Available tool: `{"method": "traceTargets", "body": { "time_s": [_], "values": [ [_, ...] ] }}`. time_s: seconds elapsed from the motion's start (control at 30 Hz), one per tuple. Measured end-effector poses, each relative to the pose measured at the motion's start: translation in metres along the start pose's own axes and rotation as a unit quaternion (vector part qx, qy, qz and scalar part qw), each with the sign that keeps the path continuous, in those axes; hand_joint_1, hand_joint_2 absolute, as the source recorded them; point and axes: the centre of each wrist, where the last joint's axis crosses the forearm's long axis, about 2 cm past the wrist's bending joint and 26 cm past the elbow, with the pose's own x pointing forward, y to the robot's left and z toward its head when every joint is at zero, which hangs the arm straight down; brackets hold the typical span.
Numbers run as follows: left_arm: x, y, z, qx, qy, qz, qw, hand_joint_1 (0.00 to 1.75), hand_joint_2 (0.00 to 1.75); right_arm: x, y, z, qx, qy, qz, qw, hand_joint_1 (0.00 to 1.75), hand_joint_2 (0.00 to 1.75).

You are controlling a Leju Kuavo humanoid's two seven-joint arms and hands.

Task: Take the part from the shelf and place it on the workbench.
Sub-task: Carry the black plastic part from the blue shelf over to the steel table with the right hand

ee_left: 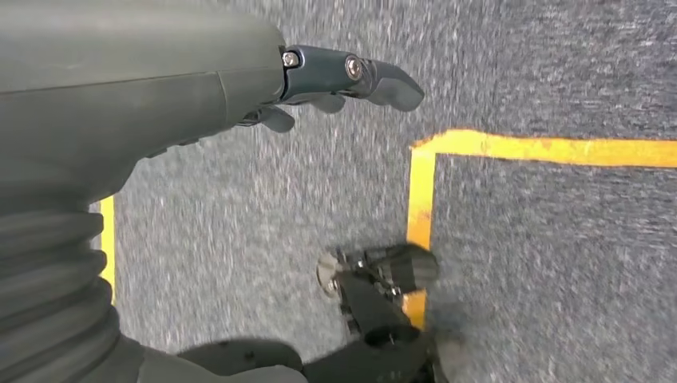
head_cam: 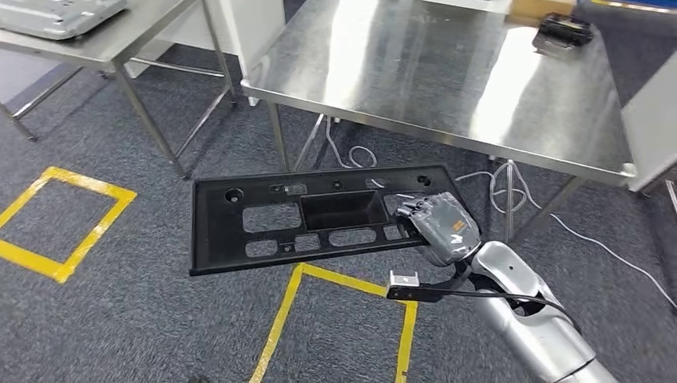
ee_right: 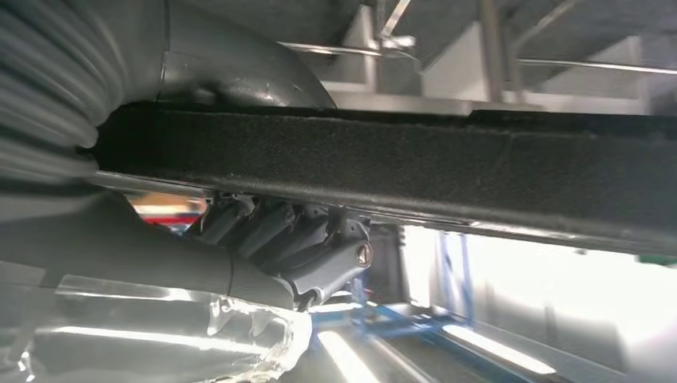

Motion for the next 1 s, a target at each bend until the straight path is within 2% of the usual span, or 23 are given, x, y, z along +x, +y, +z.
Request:
{"method": "traceTargets", "body": {
  "time_s": [0.67, 1.0],
  "values": [
    [-0.001, -0.001, 0.000, -0.005, -0.008, 0.001, 1.000, 0.00, 1.75, 0.002, 0.002, 0.001, 0.001, 0.005, 0.015, 1.000, 1.66, 1.75],
    [0.000, -0.002, 0.000, -0.015, -0.006, 0.001, 1.000, 0.00, 1.75, -0.008, -0.009, 0.002, -0.019, 0.033, 0.027, 0.999, 1.66, 1.75]
  ]
}}
